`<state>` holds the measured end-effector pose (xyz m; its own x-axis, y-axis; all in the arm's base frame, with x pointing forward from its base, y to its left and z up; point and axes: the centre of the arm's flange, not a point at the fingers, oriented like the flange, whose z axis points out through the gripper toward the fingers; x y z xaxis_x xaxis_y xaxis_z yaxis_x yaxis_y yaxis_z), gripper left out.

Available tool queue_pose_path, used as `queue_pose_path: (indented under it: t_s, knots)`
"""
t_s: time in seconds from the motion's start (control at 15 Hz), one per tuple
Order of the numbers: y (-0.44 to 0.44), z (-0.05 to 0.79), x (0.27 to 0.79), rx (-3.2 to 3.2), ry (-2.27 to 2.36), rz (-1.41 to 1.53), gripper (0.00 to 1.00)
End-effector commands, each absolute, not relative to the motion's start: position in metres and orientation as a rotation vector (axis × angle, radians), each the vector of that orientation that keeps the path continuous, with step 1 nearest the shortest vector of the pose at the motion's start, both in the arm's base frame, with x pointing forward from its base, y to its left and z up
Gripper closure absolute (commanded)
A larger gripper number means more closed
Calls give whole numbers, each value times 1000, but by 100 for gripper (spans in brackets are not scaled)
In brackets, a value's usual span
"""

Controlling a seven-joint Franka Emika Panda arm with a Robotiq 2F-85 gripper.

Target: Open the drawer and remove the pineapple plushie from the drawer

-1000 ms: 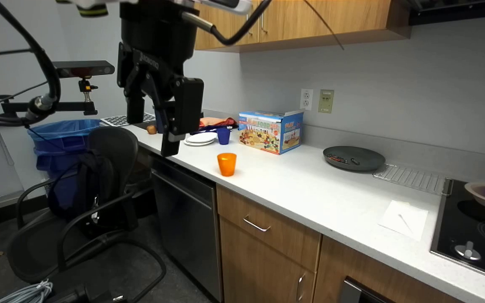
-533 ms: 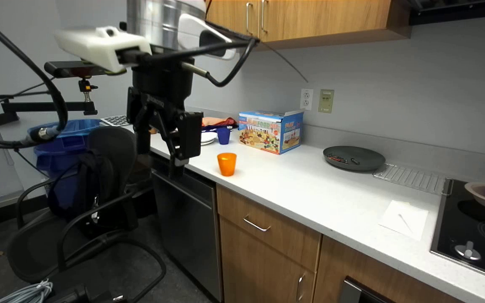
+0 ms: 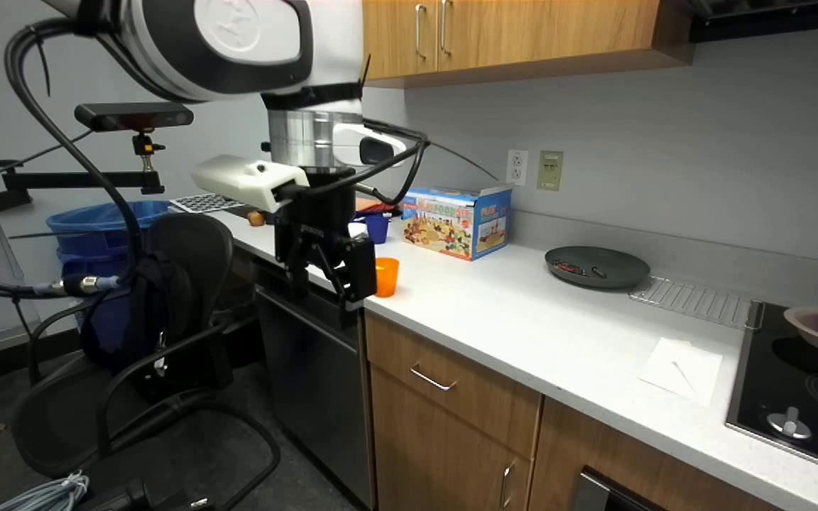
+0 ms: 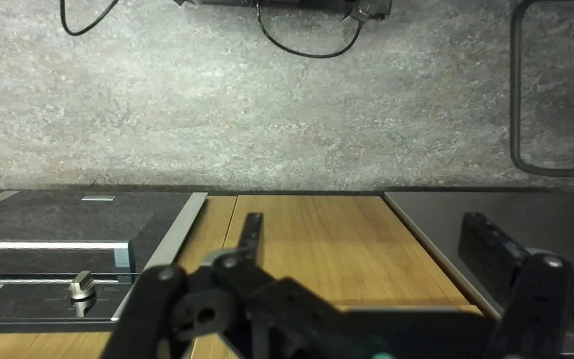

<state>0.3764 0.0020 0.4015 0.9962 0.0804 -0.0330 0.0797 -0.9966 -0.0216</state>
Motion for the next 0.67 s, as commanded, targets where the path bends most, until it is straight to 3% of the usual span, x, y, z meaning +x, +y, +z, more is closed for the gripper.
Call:
queue_pose_path:
  t_s: [0.0,0.6]
  knots:
    - [42,368,409,-3198,-85,26,0]
    - [59,352,404,-3179,-76,39,0]
